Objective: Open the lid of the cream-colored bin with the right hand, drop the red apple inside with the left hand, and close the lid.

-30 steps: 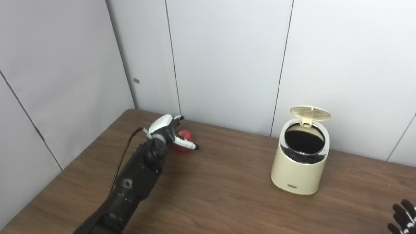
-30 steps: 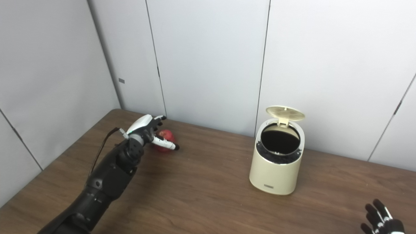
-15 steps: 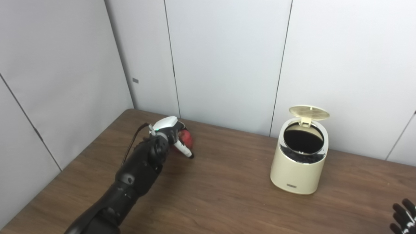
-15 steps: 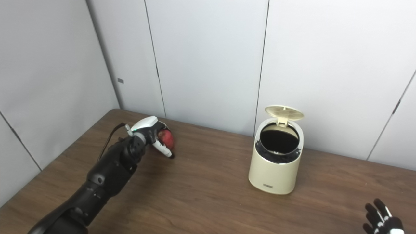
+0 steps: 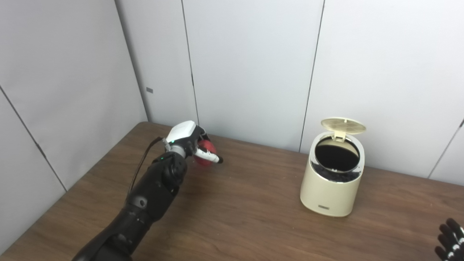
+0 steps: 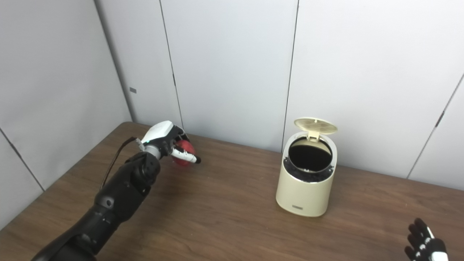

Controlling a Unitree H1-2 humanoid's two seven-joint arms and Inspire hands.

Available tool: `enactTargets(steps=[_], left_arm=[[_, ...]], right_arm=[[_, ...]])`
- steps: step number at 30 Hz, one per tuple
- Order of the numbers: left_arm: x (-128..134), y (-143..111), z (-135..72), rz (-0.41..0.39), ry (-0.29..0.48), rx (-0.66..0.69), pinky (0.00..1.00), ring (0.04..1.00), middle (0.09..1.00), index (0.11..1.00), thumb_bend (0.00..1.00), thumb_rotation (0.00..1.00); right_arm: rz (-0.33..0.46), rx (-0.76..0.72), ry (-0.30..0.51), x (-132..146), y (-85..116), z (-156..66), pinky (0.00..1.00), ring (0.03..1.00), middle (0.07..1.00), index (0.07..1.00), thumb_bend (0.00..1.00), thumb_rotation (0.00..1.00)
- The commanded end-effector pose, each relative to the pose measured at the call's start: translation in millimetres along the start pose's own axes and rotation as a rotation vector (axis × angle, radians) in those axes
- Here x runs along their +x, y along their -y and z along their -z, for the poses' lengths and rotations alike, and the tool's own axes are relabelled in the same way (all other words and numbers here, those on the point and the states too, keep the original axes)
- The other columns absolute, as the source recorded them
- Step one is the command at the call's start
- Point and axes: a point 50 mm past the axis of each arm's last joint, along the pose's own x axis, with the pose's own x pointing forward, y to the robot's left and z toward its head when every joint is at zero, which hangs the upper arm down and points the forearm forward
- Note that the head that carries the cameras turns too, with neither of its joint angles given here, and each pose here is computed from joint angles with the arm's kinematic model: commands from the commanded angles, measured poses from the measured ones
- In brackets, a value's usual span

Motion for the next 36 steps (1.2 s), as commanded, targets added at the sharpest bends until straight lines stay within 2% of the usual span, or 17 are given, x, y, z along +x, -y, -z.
enactTargets(steps=[1,7,13,15,22,25,27,28,31,36], left_arm=[[4.0,-28.9,-13.5,-0.116,0.061,-0.013,0.49,0.482,0.529,0.438,0.5,0.0],[-16.3,-37.4,-30.6,-0.202,0.128,-0.049,0.5,0.481,0.53,0.45,0.5,0.0],[-55.0,-36.3,-61.4,-0.332,0.254,-0.168,0.35,0.378,0.462,0.505,0.5,0.0],[-70.6,-34.5,-73.5,-0.361,0.319,-0.212,0.31,0.367,0.451,0.514,0.5,0.0],[-108.7,-19.2,-104.7,-0.394,0.477,-0.29,0.36,0.399,0.517,0.48,0.5,0.0],[-122.9,-2.6,-129.6,-0.392,0.536,-0.302,0.3,0.38,0.472,0.505,0.5,0.0],[-130.9,7.1,-146.5,-0.391,0.579,-0.313,0.28,0.376,0.512,0.491,0.5,0.0],[-133.9,11.2,-154.3,-0.395,0.611,-0.313,0.28,0.396,0.549,0.487,0.48,0.0],[-139.3,19.3,-171.9,-0.397,0.685,-0.312,0.29,0.415,0.571,0.482,0.47,0.0],[-145.0,27.4,-189.9,-0.416,0.742,-0.353,0.31,0.447,0.583,0.476,0.47,0.0]], right_arm=[[0.002,-0.019,0.059,3.7,-2.8,-14.5,1.0,1.0,0.981,0.978,0.57,1.0],[0.005,-0.009,0.056,5.6,-7.2,-11.4,1.0,1.0,1.0,0.998,0.48,1.0],[0.004,-0.02,0.057,8.6,-5.7,-3.6,1.0,1.0,1.0,1.0,0.41,1.0],[0.007,-0.014,0.062,9.5,-5.3,0.0,1.0,1.0,1.0,1.0,0.41,1.0],[0.017,-0.003,0.079,14.0,-5.0,11.6,1.0,1.0,0.986,0.992,0.46,1.0],[0.033,0.011,0.087,15.5,-6.7,14.9,1.0,1.0,0.973,0.978,0.51,1.0],[0.038,0.022,0.094,16.6,-9.1,16.9,1.0,1.0,0.97,0.976,0.53,1.0],[0.041,0.027,0.097,17.1,-10.5,17.6,1.0,1.0,0.968,0.974,0.54,1.0],[0.045,0.031,0.1,18.5,-15.1,18.1,1.0,0.997,0.962,0.967,0.56,1.0],[0.051,0.029,0.113,19.7,-17.2,19.0,1.0,0.992,0.959,0.969,0.58,1.0]])
